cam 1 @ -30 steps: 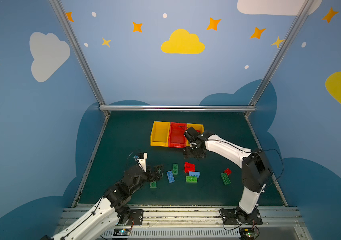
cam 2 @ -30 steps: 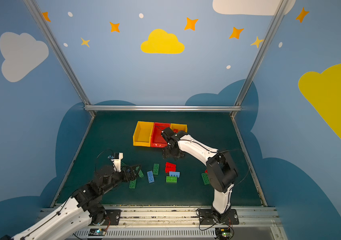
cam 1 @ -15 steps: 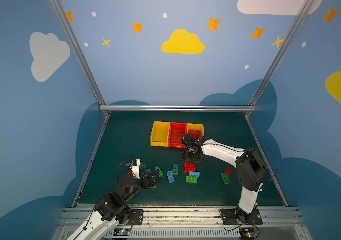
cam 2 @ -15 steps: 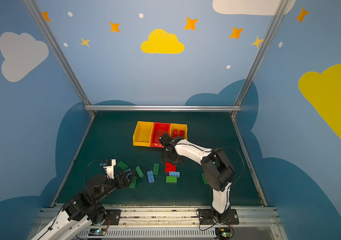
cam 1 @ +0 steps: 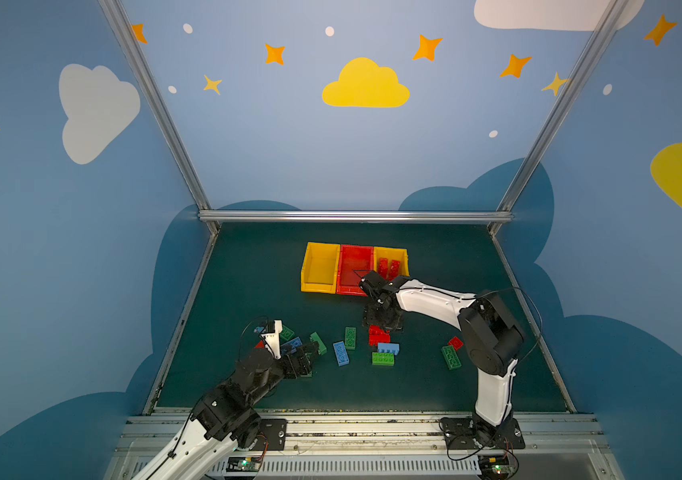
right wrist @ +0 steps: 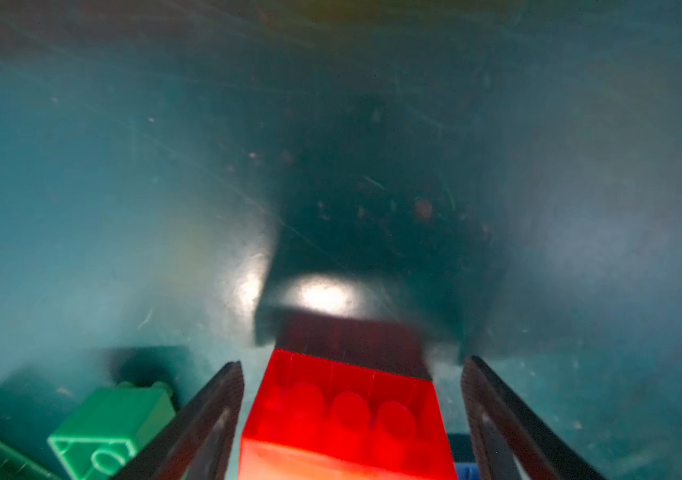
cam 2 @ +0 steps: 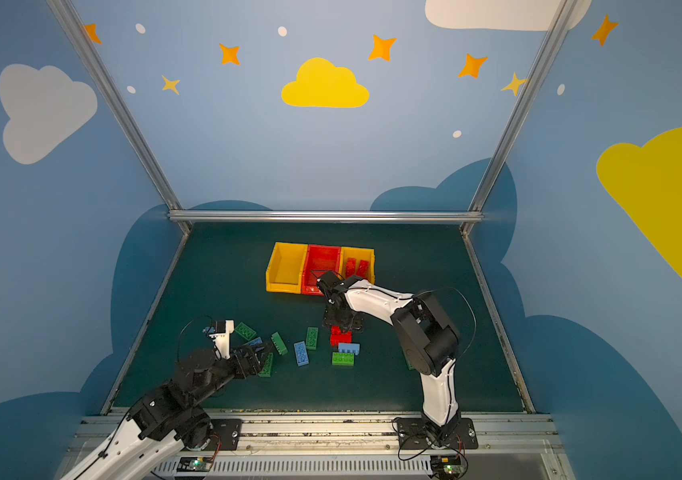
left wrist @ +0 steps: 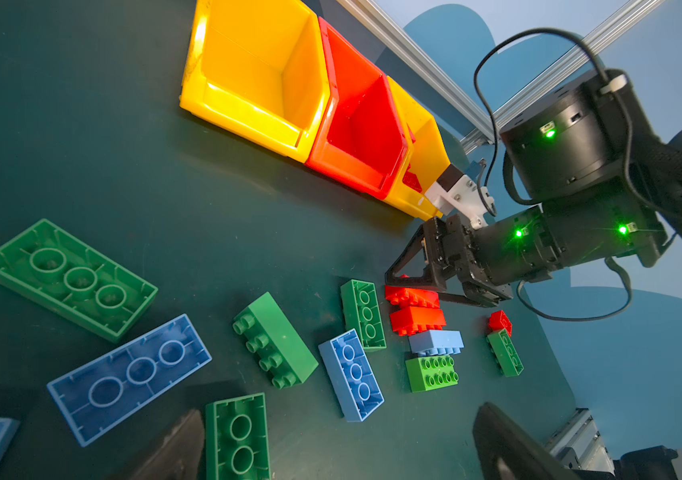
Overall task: Sort the legos into containers by color
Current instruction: 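Lower the right gripper onto a red brick among the scattered bricks, then lift the red brick with the right gripper and drop it into the yellow bin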
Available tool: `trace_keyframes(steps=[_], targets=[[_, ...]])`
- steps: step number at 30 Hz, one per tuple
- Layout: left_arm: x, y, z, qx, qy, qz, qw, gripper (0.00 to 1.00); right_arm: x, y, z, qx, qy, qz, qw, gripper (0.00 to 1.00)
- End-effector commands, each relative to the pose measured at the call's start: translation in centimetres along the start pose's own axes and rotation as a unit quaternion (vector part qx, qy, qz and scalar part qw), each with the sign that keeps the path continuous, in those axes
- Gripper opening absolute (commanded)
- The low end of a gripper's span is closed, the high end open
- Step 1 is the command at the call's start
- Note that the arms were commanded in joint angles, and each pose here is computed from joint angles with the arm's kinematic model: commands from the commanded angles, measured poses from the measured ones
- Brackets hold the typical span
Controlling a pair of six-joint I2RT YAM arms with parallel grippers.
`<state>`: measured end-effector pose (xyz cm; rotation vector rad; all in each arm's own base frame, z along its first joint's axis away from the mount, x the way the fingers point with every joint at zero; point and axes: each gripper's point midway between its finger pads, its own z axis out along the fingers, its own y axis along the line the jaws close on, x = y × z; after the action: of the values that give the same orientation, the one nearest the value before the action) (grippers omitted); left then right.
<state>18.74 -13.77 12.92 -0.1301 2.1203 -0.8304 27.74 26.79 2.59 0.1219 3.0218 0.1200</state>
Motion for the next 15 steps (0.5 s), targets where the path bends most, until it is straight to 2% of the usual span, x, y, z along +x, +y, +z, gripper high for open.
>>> trace_keyframes(steps=[1, 4, 11, 15], targets=[[0.0, 0.2, 0.0, -0.004, -0.003, 0.003, 1.000, 1.00, 0.5, 0.2, 0.2, 0.000, 0.006, 0.006, 1.000, 0.79], [-0.1, 0.3, 0.0, -0.004, -0.005, 0.003, 1.000, 1.00, 0.6, 0.1, 0.1, 0.003, 0.003, 0.005, 1.000, 0.75], [-0.1, 0.4, 0.0, -0.008, -0.007, 0.002, 1.000, 1.00, 0.4, 0.0, -0.1, 0.008, -0.003, 0.002, 1.000, 0.52], [-0.2, 0.4, 0.0, -0.010, -0.009, 0.001, 1.000, 1.00, -0.3, 0.0, -0.9, 0.011, -0.013, -0.005, 1.000, 0.50]])
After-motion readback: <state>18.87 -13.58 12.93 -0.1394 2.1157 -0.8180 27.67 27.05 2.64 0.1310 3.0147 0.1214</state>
